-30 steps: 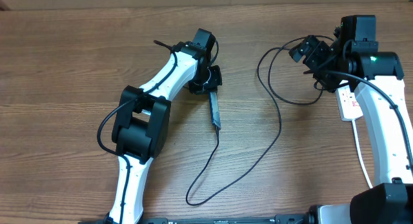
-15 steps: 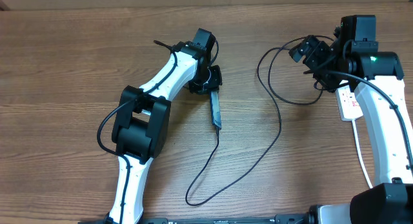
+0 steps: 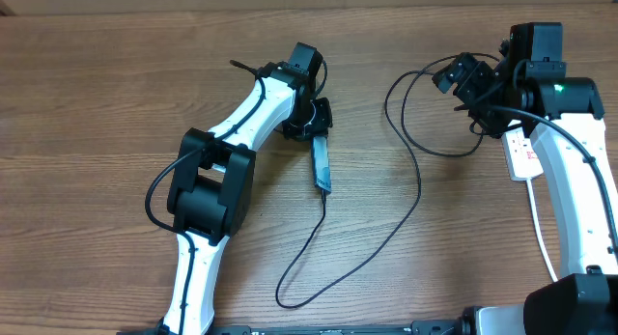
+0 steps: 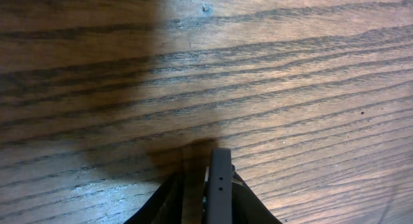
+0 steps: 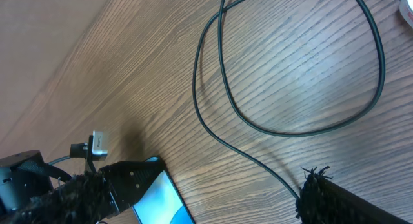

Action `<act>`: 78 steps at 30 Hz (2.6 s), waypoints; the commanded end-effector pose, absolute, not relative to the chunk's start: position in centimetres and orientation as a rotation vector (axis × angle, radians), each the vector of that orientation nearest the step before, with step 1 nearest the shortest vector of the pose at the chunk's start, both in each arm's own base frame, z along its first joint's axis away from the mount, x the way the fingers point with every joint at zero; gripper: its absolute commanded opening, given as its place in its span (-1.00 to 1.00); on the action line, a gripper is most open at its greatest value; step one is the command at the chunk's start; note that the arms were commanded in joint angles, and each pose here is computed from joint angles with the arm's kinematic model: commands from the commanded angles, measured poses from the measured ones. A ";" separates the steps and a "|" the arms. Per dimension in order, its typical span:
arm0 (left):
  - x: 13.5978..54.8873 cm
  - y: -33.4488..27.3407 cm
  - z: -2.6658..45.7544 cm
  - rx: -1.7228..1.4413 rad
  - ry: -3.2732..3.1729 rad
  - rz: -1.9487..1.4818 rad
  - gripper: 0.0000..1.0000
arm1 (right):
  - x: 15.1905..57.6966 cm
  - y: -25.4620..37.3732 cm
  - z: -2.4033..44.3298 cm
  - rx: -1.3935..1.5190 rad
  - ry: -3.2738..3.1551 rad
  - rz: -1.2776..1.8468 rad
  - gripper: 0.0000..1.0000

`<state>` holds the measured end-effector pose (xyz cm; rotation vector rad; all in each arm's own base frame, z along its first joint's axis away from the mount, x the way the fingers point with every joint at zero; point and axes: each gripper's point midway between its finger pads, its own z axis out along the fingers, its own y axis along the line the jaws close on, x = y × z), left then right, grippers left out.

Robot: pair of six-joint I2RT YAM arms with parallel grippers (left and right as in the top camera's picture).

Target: Plug charger to phone and switch on socket

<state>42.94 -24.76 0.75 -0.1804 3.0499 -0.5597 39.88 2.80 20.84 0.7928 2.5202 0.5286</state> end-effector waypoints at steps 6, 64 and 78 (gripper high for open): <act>42.3 -25.2 0.2 -0.146 3.070 -0.550 -0.51 | 40.0 2.6 21.5 0.777 2.501 0.516 0.97; 42.1 -25.1 0.1 -0.149 3.081 -0.542 0.06 | 39.9 2.6 21.5 0.779 2.504 0.515 0.97; 42.0 -24.9 0.0 -0.152 3.084 -0.529 1.00 | 39.9 2.6 21.4 0.781 2.507 0.514 0.97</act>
